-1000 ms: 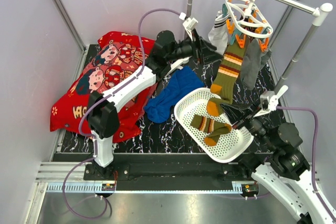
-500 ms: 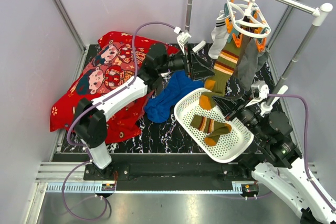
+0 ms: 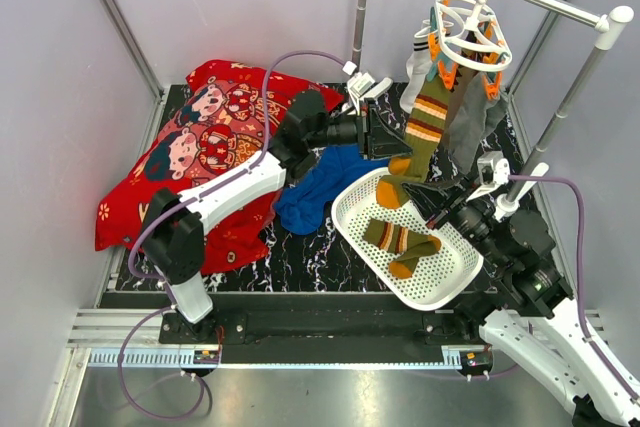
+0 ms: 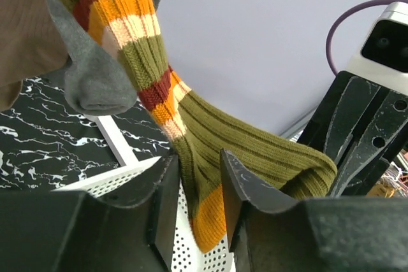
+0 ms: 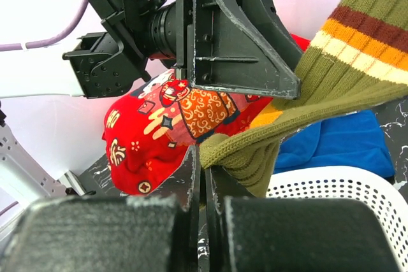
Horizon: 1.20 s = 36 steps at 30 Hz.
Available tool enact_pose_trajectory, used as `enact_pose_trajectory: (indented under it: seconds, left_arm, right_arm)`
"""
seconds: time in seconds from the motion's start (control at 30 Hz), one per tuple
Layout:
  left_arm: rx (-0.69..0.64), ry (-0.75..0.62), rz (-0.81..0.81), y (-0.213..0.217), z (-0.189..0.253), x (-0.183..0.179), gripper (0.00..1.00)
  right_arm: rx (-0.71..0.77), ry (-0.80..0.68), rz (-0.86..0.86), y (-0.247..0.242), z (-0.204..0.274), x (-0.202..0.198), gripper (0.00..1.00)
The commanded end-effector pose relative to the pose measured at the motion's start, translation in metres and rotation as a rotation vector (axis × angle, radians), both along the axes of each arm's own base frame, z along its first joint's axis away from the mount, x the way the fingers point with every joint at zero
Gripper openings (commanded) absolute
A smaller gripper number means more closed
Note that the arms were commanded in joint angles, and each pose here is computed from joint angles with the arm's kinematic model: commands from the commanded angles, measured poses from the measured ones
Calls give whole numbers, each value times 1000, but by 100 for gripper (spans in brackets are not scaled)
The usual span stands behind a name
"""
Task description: Remove the socks clipped to the hanger
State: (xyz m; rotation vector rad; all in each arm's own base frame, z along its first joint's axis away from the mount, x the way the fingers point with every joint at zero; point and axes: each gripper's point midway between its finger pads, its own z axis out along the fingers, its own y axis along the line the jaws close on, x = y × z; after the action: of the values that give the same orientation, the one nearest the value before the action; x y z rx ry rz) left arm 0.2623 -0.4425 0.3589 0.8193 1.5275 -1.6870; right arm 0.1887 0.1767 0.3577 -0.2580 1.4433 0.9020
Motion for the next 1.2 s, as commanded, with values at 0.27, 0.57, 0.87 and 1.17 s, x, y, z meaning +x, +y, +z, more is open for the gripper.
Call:
enact_pose_trajectory:
  seconds: [0.27,0.57,0.87,1.17]
  left_arm:
    - [-129,-182,54,18,82,17,86]
    - [-302,-159,55,1,132,49,91]
    - [-474,-25,33,-11,143,67,92]
    - [-510,5,47,-30,143,85,95]
  right_arm:
    - [87,-112,84,-15,32,-45,0]
    - [143,-128,94,-22,41,-58,0]
    - [187,-123,120,-21,44,-63,0]
    - [149,-114,197,-7,39,-67,0]
